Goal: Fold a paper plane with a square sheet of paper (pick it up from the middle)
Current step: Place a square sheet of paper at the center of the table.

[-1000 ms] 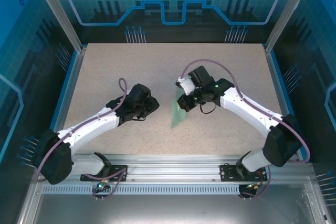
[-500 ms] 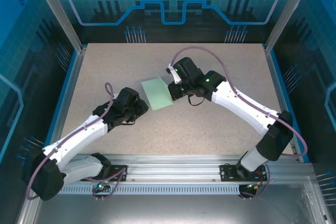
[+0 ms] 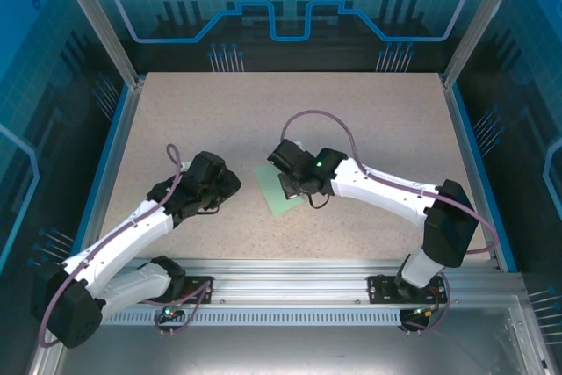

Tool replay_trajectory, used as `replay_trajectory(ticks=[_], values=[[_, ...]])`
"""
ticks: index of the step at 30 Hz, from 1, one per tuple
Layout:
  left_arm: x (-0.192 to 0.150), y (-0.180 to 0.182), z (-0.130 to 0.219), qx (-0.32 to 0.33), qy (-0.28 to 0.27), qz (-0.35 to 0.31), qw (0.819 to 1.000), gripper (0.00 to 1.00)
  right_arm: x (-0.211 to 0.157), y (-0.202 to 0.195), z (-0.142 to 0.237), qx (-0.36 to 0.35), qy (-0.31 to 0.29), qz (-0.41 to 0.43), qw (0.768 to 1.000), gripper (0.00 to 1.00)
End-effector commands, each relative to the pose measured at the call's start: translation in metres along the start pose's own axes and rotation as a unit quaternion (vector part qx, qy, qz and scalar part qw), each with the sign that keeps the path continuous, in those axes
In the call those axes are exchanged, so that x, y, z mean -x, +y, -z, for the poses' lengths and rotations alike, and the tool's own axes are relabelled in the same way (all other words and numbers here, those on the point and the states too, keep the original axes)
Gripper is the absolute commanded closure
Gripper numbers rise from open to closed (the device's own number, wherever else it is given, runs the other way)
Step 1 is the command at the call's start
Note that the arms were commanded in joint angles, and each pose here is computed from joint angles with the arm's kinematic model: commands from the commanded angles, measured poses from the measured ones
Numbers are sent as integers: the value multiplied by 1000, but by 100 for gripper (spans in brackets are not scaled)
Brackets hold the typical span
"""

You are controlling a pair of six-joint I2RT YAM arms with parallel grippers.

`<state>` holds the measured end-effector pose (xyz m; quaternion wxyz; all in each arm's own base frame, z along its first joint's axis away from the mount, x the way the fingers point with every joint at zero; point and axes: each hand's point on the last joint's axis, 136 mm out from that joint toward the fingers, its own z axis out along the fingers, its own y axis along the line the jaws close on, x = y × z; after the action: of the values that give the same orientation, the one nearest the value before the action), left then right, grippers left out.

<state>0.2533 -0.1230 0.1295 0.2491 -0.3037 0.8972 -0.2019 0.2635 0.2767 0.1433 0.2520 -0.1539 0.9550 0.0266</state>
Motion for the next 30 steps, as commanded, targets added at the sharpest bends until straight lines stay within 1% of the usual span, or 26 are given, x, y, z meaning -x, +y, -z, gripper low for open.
replay_trajectory(ticks=[1, 3, 7, 14, 16, 21, 23, 25, 28, 30], values=[[-4, 7, -7, 11, 9, -7, 1000, 51, 0, -21, 21, -46, -38, -37, 998, 100], [-6, 7, -9, 10, 16, -8, 1000, 51, 0, -20, 25, -35, -43, -41, 998, 100], [-9, 3, -12, 5, 26, -13, 1000, 51, -13, -3, 19, -9, -16, -41, 999, 100], [-9, 5, -10, 7, 24, -15, 1000, 51, -30, 62, 0, 93, 33, -29, 995, 99], [-9, 7, -8, 8, 24, -15, 1000, 51, -32, 75, -5, 115, 42, -28, 992, 99], [-10, 11, -4, 9, 24, -14, 1000, 51, -35, 78, -19, 111, 57, -8, 992, 99], [-12, 13, -4, 10, 27, -15, 999, 51, -37, 83, -23, 146, 66, 6, 987, 99], [-15, 12, -5, 4, 33, -20, 999, 51, -39, 81, -29, 164, 77, 13, 983, 99], [-21, 5, -9, -16, 50, -29, 998, 51, -48, 83, -41, 215, 109, 48, 969, 99], [-27, -4, -12, -39, 66, -37, 996, 51, -54, 81, -49, 232, 125, 66, 962, 100]])
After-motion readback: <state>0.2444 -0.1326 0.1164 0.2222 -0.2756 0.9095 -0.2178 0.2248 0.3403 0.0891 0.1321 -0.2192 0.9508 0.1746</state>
